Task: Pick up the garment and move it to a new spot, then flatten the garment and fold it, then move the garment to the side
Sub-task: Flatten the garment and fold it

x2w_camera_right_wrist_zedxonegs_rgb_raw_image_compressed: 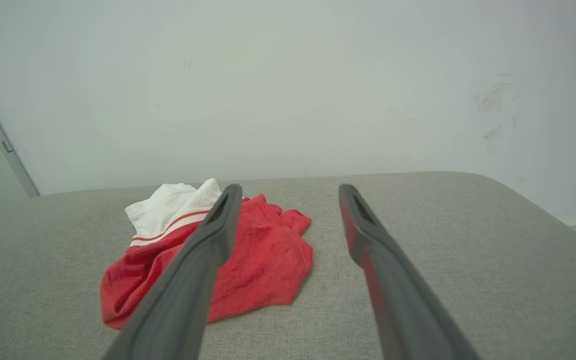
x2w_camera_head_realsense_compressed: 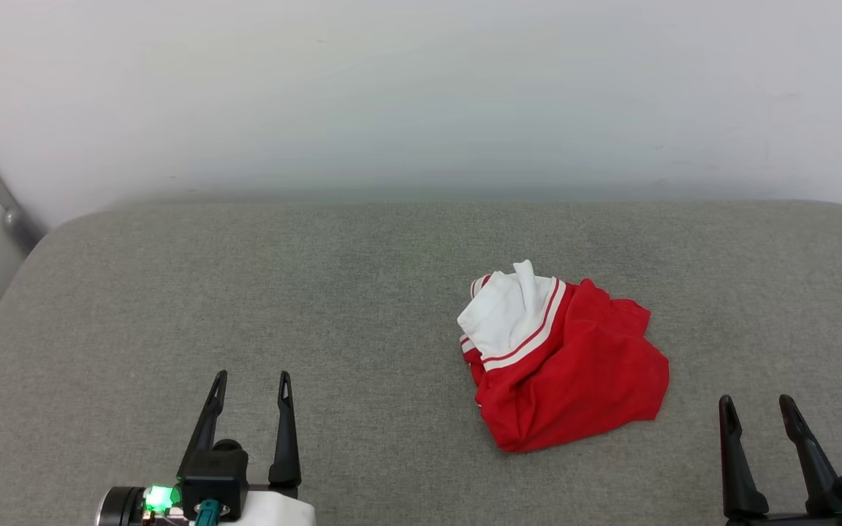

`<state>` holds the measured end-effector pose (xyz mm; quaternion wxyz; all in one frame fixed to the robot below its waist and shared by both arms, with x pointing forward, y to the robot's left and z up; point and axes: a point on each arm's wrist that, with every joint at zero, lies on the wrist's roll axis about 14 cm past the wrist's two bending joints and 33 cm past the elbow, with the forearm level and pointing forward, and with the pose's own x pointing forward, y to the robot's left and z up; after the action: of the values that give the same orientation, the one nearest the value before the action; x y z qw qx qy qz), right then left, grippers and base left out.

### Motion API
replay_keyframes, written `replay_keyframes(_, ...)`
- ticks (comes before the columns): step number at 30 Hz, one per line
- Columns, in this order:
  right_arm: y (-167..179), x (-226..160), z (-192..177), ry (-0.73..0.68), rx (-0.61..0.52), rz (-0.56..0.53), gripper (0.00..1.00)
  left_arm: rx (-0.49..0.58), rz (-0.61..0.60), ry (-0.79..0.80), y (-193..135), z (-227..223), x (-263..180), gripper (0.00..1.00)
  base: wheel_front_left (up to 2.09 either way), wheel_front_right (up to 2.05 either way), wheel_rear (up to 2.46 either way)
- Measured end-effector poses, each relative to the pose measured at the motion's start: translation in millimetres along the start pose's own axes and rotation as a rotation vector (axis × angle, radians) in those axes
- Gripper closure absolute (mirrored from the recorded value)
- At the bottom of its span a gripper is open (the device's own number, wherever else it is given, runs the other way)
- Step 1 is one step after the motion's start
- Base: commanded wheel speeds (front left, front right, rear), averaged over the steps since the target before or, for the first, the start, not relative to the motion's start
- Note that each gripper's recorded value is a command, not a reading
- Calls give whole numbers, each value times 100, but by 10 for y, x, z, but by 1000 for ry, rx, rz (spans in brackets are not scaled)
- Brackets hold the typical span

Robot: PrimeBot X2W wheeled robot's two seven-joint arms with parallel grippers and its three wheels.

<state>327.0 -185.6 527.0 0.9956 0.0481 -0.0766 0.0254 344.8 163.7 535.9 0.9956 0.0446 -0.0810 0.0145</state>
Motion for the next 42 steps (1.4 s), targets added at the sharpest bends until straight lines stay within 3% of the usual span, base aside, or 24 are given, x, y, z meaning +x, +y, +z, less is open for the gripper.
replay_keyframes(31, 68, -166, -153, 53, 27, 14, 0, -10, 22, 65, 116, -245, -179, 0, 0, 0, 0)
replay_keyframes(42, 41, -107, -175, 59, 23, 4, 0, 110, -172, -153, -77, 470, 711, 0, 0, 0, 0)
